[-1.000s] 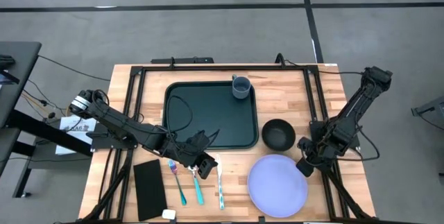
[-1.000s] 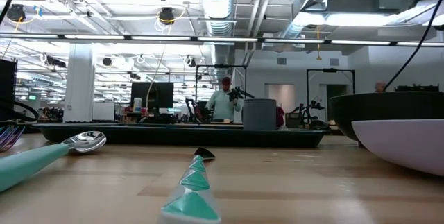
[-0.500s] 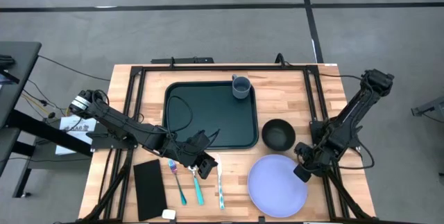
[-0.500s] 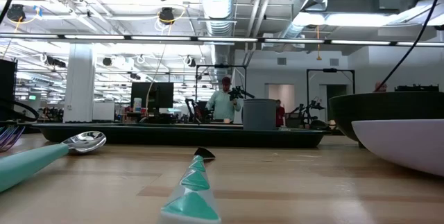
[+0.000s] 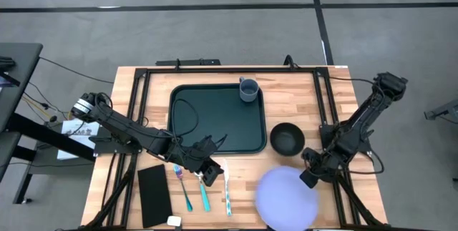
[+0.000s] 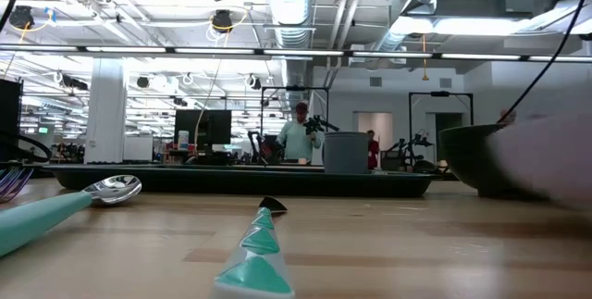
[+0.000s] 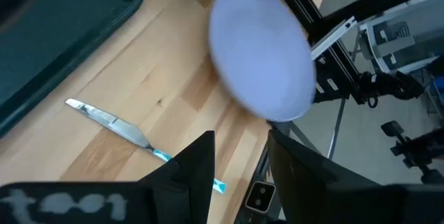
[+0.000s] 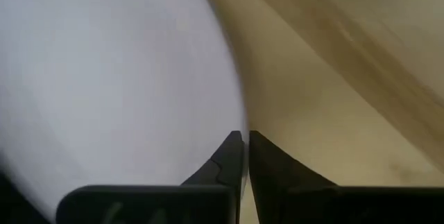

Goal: Set up tray
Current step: Put the purple plate on the green serving tray below the blue mug

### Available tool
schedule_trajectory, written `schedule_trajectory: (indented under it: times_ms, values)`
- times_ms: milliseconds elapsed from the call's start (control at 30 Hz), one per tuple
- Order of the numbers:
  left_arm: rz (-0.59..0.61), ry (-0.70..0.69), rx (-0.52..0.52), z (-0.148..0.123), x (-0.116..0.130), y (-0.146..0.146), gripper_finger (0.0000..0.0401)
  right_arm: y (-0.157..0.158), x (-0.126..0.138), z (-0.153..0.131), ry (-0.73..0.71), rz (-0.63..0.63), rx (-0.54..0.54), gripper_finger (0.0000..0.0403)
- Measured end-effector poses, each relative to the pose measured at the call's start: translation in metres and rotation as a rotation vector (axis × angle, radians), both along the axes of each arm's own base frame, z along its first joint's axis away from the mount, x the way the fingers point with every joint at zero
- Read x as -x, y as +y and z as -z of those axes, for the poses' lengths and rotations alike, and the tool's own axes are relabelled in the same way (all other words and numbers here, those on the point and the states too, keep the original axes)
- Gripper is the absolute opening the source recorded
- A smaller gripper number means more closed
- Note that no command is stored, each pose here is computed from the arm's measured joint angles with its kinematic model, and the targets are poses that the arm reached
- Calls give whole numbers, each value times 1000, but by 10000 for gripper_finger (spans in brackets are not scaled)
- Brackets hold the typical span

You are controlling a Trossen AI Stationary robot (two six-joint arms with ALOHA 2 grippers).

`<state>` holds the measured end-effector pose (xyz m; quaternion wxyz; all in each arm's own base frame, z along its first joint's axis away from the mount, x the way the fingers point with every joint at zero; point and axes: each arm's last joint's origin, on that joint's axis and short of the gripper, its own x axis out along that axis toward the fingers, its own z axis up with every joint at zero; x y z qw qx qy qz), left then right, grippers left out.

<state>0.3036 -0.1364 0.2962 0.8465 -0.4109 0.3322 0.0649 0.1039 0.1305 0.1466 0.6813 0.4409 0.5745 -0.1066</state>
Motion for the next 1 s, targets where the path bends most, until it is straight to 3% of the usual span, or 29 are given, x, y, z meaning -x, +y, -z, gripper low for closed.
schedule_trajectory:
  times_ms: [300,500,733,867,1000]
  values:
    - [-97,70,-84,-17,31,17,122,0,-33,-37,-133,56,-68,4]
    - [-171,110,-157,-31,60,34,122,-21,-70,-82,-223,86,15,3]
    - [-235,138,-205,-41,84,47,122,-68,-130,-126,-159,70,206,1]
    - [-267,166,-214,-42,92,51,122,-105,-166,-133,-71,129,283,1]
    - [-266,212,-239,-40,97,54,122,-143,-199,-130,-71,217,277,1]
